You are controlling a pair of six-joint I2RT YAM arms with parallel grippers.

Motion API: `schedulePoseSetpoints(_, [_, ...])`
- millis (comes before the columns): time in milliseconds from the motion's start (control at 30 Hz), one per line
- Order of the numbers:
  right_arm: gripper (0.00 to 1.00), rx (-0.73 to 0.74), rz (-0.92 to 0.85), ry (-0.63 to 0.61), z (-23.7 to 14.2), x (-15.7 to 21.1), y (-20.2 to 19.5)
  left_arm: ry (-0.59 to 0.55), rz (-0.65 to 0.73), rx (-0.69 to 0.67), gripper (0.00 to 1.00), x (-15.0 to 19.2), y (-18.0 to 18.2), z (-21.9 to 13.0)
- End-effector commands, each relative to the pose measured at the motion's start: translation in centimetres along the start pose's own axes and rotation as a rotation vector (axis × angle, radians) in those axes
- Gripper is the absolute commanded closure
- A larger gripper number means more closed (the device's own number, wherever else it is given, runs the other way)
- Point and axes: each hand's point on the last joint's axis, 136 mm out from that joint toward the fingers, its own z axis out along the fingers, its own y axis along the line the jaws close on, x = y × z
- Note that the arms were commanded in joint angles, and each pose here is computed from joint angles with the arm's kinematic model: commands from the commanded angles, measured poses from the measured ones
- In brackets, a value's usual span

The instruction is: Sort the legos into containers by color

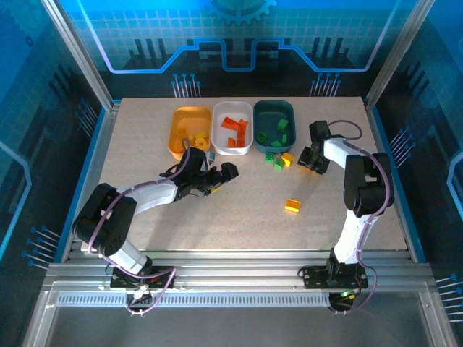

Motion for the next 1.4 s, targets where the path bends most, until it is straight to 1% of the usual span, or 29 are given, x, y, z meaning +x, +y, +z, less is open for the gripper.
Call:
schedulePoseSetpoints(0, [0.5,0.001,-0.005,-0.036,0.3,-1.1,-0.2,0.001,0.017,-0.007,0.01,0.2,0.4,-0.5])
schedulePoseSetpoints(133, [0.51,-0.01,-0.02,-0.061,-0.8,-0.9,0.3,-0.012,0.02,-0.01,0.01,-0.2,0.4,-1.0])
schedulePoseSetpoints(267, [0.51,-0.015,-0.048,-0.106,-2.7,-0.7,0.9,-0.04,0.0,-0.011,0.01,-1.2,1.0,-2.0])
schedulePoseSetpoints(367, [0.51,-0.029,-0.086,-0.151,-4.8,-0.3,2.0,-0.085,-0.039,-0.011,0.01,-2.7,1.8,-3.5])
schedulePoseSetpoints(467, [0.51,-0.057,-0.144,-0.196,-7.1,0.4,4.3,-0.15,-0.116,-0.038,0.01,-4.5,3.6,-5.6])
schedulePoseSetpoints(600, [0.51,-0.117,-0.273,-0.235,-9.4,2.2,9.8,-0.238,-0.243,-0.073,0.01,-6.5,6.8,-8.4])
schedulePoseSetpoints(800, [0.51,-0.25,-0.466,-0.262,-10.3,4.6,20.0,-0.298,-0.367,-0.087,0.01,-7.0,10.0,-10.8])
schedulePoseSetpoints(933, [0.51,-0.275,-0.519,-0.251,-8.5,4.2,24.8,-0.284,-0.389,-0.071,0.01,-6.4,10.5,-10.8])
schedulePoseSetpoints(1067, [0.51,-0.257,-0.53,-0.234,-6.1,2.4,27.8,-0.243,-0.392,-0.038,0.01,-5.8,10.3,-10.2])
schedulePoseSetpoints(1133, [0.46,-0.268,-0.533,-0.21,-5.3,1.7,29.1,-0.23,-0.397,-0.032,0.01,-5.6,10.3,-10.0])
schedulePoseSetpoints(1167, [0.43,-0.283,-0.535,-0.211,-5.6,1.3,29.8,-0.23,-0.397,-0.027,0.01,-5.6,10.3,-9.9])
schedulePoseSetpoints(1200, [0.38,-0.287,-0.548,-0.21,-5.6,1.1,30.3,-0.229,-0.396,-0.021,0.01,-5.6,10.2,-9.8])
schedulePoseSetpoints(1233, [0.33,-0.291,-0.557,-0.226,-6.4,0.7,30.7,-0.229,-0.389,-0.008,0.01,-5.7,9.8,-9.8])
schedulePoseSetpoints(1267, [0.3,-0.29,-0.567,-0.238,-7.0,0.6,30.8,-0.229,-0.374,0.009,0.01,-5.9,9.4,-9.7])
schedulePoseSetpoints(1333, [0.25,-0.282,-0.573,-0.272,-8.7,0.3,30.3,-0.215,-0.321,0.04,0.01,-5.9,7.8,-9.3])
schedulePoseSetpoints(1367, [0.24,-0.282,-0.571,-0.286,-9.5,0.2,29.9,-0.203,-0.289,0.044,0.01,-5.8,7.0,-9.0])
